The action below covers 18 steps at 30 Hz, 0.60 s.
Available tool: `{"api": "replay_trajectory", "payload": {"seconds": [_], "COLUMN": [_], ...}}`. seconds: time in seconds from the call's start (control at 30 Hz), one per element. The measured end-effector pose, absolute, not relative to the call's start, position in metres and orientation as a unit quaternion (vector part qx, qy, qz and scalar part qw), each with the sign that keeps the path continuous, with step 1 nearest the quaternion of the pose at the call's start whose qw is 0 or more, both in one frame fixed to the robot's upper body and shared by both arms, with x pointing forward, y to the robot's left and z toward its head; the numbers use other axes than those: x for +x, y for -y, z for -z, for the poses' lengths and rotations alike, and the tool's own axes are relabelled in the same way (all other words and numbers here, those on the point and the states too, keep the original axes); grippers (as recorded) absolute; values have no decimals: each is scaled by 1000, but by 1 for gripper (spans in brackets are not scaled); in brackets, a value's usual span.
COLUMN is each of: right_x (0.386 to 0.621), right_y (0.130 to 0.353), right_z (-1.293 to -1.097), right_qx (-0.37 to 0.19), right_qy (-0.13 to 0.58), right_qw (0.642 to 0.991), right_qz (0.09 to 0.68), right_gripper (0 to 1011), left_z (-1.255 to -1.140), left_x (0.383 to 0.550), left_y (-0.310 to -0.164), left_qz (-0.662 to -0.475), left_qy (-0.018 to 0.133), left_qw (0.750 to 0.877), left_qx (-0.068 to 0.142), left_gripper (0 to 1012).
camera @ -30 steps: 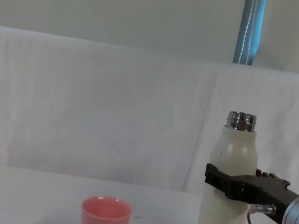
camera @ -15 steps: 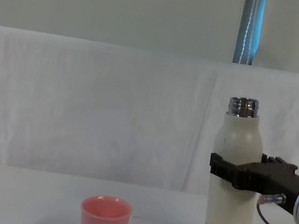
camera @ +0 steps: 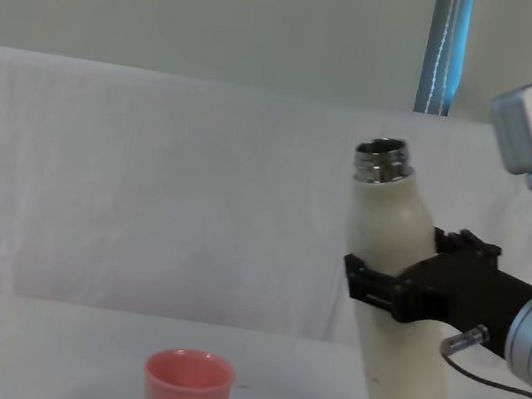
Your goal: Grasp the thermos with one hand and pour water into the cup lid.
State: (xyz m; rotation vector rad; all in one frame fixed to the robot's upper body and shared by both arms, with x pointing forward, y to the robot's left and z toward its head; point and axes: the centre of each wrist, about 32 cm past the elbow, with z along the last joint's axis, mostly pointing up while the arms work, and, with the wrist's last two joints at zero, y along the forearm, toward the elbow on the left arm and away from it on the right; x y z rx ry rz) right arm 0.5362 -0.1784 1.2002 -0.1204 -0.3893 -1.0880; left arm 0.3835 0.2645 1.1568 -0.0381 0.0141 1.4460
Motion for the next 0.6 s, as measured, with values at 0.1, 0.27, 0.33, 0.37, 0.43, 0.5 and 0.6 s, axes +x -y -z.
{"api": "replay_trajectory", "payload": {"seconds": [0.1,0.27,0.33,0.37,0.43,0.5,0.6], "right_x": [534,532,531,531,530,530,531], "right_y": [177,176,177,177,178,178,178], "right_z": [-1200,-1200,-1199,-1198,-1198,-1198,-1197], "right_qx": [-67,-82,-91,-94,-102,-110,-121], "right_qy": [207,236,251,256,269,283,301], "right_qw": [839,844,844,843,842,839,834], "right_qz": [499,475,466,463,457,451,447], "right_gripper": [950,950,950,950,950,950,950], "left_z": [-1157,-1157,-1157,-1157,-1157,-1157,-1157], "left_x": [384,384,384,384,384,384,384], "left_y": [-265,-265,-265,-265,-265,-265,-265], "left_qz": [-662,-662,-662,-662,-662,-662,-662], "left_qy": [-6,-6,-6,-6,-6,-6,-6], "left_qw": [750,750,750,750,750,750,750], "left_qx": [-17,-17,-17,-17,-17,-17,-17], "left_gripper": [1001,1001,1001,1001,1001,1001,1001]}}
